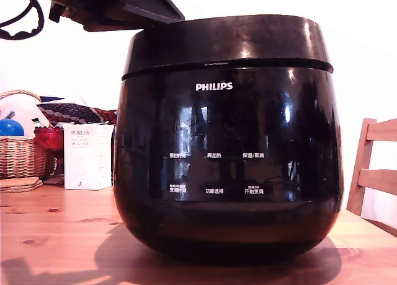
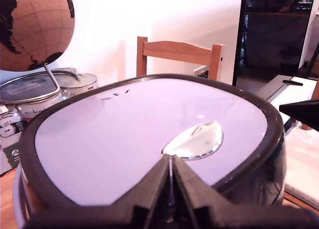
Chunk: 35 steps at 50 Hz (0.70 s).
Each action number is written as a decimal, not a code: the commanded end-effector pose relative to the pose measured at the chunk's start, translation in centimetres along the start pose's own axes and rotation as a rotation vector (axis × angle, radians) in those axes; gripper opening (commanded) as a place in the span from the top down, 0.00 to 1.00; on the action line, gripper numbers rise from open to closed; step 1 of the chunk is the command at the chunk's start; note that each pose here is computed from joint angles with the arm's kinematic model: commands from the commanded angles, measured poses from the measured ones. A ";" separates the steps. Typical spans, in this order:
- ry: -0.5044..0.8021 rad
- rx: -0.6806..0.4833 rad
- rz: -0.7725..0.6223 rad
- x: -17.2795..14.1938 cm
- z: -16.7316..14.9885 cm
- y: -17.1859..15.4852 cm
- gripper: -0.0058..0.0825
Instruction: Close the rice cooker by pressing the lid down with medium force
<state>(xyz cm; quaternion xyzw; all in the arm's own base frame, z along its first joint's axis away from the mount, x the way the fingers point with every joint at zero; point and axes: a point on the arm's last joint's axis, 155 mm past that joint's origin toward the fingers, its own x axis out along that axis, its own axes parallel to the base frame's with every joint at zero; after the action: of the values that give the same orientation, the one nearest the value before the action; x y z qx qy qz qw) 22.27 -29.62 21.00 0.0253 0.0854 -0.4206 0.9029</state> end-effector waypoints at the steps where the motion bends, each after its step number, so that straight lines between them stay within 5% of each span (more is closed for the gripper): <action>1: 0.257 0.023 0.006 -0.4 -8.9 0.3 0.96; 18: 0.430 -0.010 0.017 -1.0 -13.5 0.4 0.96; 35: 0.210 -0.030 -0.004 0.0 -7.5 -0.1 0.96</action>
<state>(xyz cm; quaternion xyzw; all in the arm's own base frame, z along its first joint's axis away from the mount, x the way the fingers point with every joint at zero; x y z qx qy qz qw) 22.28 -29.83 20.53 0.0129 0.1042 -0.4205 0.9012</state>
